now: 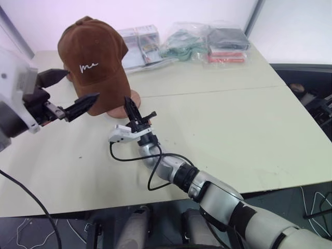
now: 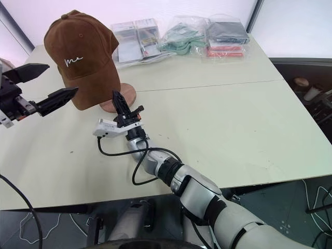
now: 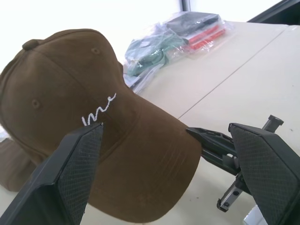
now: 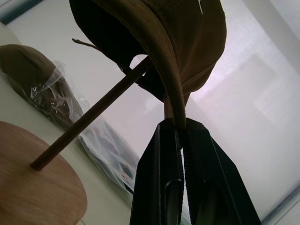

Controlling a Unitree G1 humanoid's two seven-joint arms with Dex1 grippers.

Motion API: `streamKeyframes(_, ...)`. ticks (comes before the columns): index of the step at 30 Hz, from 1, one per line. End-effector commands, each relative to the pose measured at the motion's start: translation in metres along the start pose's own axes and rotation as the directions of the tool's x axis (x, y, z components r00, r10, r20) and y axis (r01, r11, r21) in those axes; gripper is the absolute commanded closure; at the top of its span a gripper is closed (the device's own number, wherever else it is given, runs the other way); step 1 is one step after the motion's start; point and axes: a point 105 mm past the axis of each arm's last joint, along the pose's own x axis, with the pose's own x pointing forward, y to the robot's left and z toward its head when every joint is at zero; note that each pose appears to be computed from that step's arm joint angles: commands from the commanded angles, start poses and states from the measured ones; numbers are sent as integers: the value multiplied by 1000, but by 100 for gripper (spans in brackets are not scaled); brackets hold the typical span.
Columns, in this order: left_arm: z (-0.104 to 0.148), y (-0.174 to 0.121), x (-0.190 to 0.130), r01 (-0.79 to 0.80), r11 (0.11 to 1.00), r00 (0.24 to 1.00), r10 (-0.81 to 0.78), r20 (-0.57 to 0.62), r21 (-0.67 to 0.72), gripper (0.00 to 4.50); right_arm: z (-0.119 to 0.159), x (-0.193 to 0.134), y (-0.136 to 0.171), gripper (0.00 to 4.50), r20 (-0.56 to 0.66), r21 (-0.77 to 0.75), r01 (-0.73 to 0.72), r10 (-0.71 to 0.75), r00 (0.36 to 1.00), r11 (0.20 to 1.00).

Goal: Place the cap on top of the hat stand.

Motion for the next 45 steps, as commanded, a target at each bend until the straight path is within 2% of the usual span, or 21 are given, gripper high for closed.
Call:
streamKeyframes(1, 10, 2, -1, -16, 999, 999, 15, 38, 33, 0, 71, 15, 3, 445, 33, 164, 42, -48, 998, 985)
streamKeyframes(16, 10, 3, 7, 7, 1000, 998, -9, 58, 31, 0, 49, 12, 8, 445, -6, 83, 9, -8, 1000, 997)
streamKeyframes(17, 10, 3, 7, 8, 999, 998, -10, 59, 31, 0, 49, 11, 8, 379, -6, 81, 6, -6, 1000, 997)
streamKeyframes(21, 11, 3, 9, 13, 999, 998, -16, 66, 33, 0, 48, 11, 10, 195, -1, 72, -14, 14, 1000, 997)
streamKeyframes(23, 12, 3, 10, 15, 999, 997, -18, 70, 35, 0, 49, 9, 15, 85, 18, 69, -51, 50, 999, 996)
streamKeyframes(31, 13, 3, 11, 20, 999, 997, -23, 78, 40, 0, 50, 3, 27, 85, 62, 52, -164, 161, 985, 985)
streamKeyframes(36, 13, 3, 13, 22, 999, 996, -25, 83, 41, 0, 41, -1, 33, 85, 59, 33, -243, 241, 969, 969)
streamKeyframes(45, 16, 0, 19, 38, 998, 994, -42, 105, 40, 0, -4, -11, 30, 85, 17, -25, -415, 415, 910, 910)
